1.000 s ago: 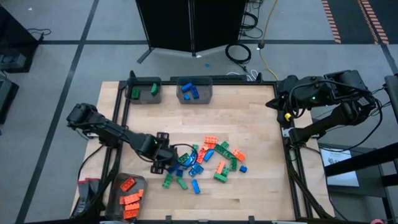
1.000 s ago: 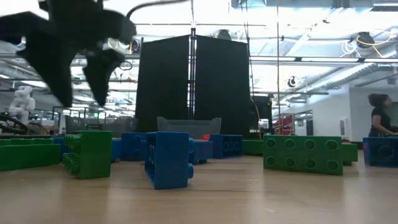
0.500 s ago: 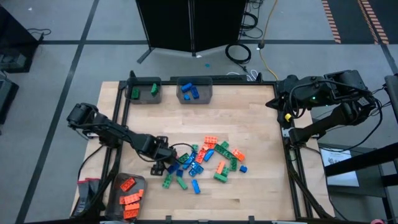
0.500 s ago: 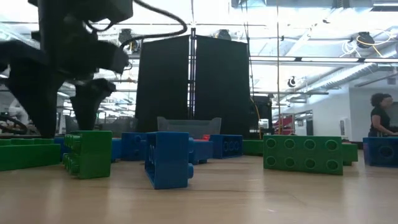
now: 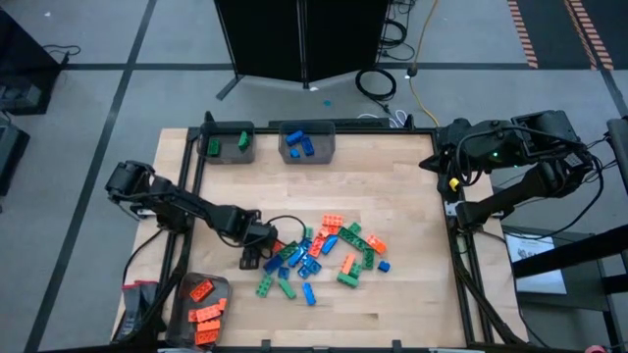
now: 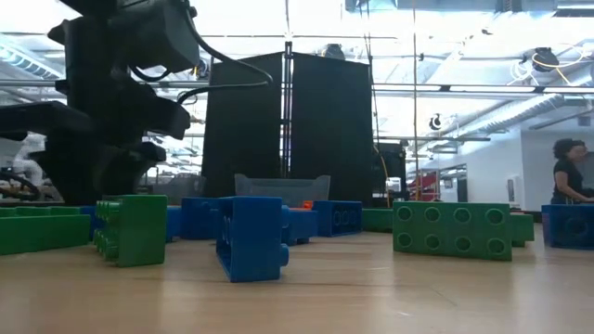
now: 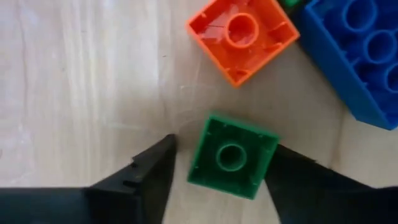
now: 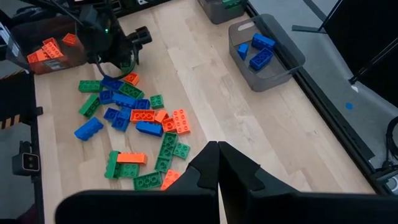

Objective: Sort blocks
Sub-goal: Put the green gamepiece into the top left black bin

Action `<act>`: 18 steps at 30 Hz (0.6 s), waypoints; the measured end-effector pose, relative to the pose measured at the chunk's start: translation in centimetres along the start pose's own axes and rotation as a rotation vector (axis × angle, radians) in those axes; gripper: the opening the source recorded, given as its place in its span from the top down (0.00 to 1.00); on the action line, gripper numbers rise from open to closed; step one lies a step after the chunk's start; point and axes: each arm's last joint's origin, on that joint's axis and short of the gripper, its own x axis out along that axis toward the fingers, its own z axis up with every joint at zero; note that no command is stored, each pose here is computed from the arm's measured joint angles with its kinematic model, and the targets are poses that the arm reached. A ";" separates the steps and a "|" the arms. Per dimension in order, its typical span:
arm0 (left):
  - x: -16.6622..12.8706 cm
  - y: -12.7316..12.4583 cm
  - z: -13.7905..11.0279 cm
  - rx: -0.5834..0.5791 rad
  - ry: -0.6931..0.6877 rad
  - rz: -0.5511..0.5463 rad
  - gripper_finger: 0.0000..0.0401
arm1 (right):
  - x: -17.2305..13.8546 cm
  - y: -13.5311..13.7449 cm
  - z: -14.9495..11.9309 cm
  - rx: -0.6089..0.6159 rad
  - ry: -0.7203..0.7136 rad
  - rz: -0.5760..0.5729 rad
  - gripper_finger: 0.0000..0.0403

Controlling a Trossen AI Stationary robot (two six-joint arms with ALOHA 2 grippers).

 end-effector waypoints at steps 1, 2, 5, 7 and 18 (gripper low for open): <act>0.0 0.1 0.0 -0.004 0.001 0.001 0.50 | 0.0 0.0 0.0 0.004 0.000 0.000 1.00; 0.0 0.2 0.0 -0.007 0.003 0.002 0.54 | 0.0 0.0 0.0 0.005 0.000 0.000 1.00; -0.2 0.2 0.2 -0.009 0.005 0.003 0.66 | 0.0 0.0 0.0 0.006 0.000 0.000 1.00; -0.3 0.2 0.3 -0.012 0.006 0.004 0.70 | 0.0 0.0 0.0 0.006 0.000 0.000 1.00; -3.2 1.1 2.3 -0.141 -0.072 0.233 0.70 | 0.0 0.0 0.0 -0.012 -0.002 -0.004 1.00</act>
